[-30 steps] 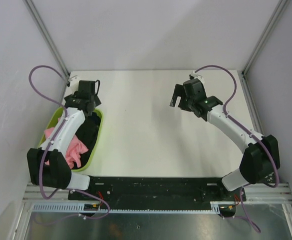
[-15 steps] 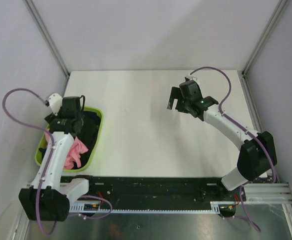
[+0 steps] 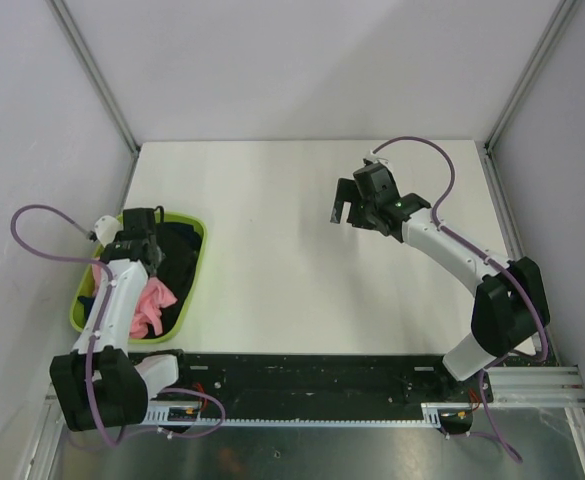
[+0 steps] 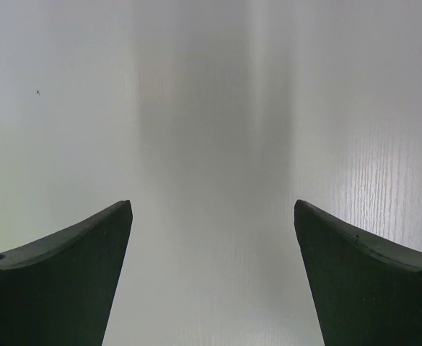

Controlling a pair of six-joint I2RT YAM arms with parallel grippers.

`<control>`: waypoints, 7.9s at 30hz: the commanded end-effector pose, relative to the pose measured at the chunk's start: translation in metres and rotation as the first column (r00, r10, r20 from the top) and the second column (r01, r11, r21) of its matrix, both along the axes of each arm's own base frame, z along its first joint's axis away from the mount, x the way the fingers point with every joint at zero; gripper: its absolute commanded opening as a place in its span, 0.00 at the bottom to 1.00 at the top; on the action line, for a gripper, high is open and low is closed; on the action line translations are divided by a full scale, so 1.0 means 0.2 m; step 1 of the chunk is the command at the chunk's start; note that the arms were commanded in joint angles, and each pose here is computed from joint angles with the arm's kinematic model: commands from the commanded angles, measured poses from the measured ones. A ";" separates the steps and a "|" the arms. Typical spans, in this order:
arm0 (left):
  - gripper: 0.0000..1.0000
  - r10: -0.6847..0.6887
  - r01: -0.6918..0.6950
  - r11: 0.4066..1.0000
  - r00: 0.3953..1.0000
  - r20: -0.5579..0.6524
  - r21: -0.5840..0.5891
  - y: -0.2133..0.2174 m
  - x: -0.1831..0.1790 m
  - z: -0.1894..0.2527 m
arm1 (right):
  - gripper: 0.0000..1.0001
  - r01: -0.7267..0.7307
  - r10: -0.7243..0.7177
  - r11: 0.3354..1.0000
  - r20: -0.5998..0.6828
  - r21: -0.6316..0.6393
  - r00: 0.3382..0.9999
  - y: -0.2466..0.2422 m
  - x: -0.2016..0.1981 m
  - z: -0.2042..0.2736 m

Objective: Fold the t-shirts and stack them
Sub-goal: Grab crumpled tshirt from bin with the left arm, then move the tshirt to the center of the board, then flatten out the tshirt

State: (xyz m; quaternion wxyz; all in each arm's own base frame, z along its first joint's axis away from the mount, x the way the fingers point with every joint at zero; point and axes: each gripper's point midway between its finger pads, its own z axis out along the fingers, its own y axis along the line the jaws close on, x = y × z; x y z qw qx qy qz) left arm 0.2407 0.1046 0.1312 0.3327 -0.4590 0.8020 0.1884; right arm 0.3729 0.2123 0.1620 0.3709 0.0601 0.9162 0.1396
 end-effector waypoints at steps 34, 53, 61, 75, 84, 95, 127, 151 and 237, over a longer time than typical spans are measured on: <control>0.00 -0.467 0.349 0.884 0.616 0.634 0.311 -0.36 0.17 1.80 | 0.99 0.043 -0.059 0.994 0.172 0.098 0.983 -0.09 0.08 0.36; 0.00 -0.798 0.851 0.432 0.207 0.566 0.299 -1.74 0.71 1.79 | 0.99 0.280 -0.293 0.956 0.294 0.087 0.910 -0.48 0.06 0.66; 0.08 -0.907 0.980 0.199 0.181 0.381 0.008 -2.25 0.98 0.82 | 0.99 0.337 -0.324 0.941 0.213 -0.029 0.922 -0.57 0.02 0.48; 0.99 -0.899 0.947 0.317 0.318 0.302 -0.054 -1.76 0.83 0.69 | 0.99 0.122 -0.116 0.983 0.052 -0.139 0.992 -0.17 -0.11 0.09; 0.88 -0.816 0.850 0.487 0.525 0.242 -0.201 -1.31 0.68 0.35 | 0.84 -0.136 0.138 0.984 0.007 -0.112 0.990 0.44 -0.27 -0.20; 0.81 -0.813 0.844 0.490 0.532 0.236 -0.217 -1.26 0.67 0.28 | 0.72 -0.231 0.231 0.954 -0.022 -0.190 0.973 0.68 -0.33 -0.43; 0.75 -0.841 0.860 0.396 0.481 0.249 -0.323 -1.52 0.73 0.05 | 0.00 0.242 -0.180 0.890 0.191 -0.386 0.965 -0.16 -0.12 0.33; 0.66 -0.812 0.916 0.149 0.328 0.483 -0.372 -2.28 0.87 -0.24 | 0.00 0.451 -0.382 0.847 0.267 -0.283 0.885 -0.76 -0.02 0.71; 0.62 -0.809 0.890 0.373 0.451 0.378 -0.262 -1.68 1.18 0.14 | 0.49 0.515 -0.509 0.857 -0.112 0.031 0.853 -1.12 0.53 -0.05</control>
